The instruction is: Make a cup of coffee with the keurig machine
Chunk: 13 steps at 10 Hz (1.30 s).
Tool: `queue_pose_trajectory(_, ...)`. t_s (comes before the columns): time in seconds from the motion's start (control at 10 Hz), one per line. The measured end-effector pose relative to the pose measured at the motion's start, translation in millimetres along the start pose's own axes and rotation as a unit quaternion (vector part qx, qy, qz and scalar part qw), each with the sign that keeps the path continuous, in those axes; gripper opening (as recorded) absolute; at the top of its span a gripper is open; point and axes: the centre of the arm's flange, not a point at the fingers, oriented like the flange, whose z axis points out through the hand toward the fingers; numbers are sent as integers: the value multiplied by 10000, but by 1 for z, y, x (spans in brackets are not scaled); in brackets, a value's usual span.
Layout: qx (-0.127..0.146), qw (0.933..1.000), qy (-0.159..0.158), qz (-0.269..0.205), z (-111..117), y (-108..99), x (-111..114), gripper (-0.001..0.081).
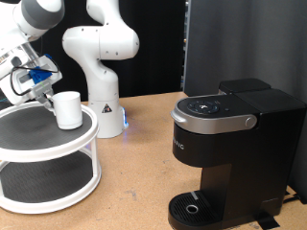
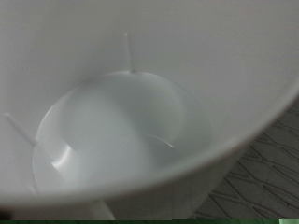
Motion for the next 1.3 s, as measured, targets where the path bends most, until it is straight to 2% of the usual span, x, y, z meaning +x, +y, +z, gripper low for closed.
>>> queue_pose_trajectory(0.5, 226, 9996, -56, 167, -26, -12, 21, 71)
queue_pose_trajectory(0.9, 297, 9989, 8, 354, -28, -17, 27, 71)
queue_pose_trajectory(1.3, 240, 9973, 211, 658, -12, -38, 74, 70)
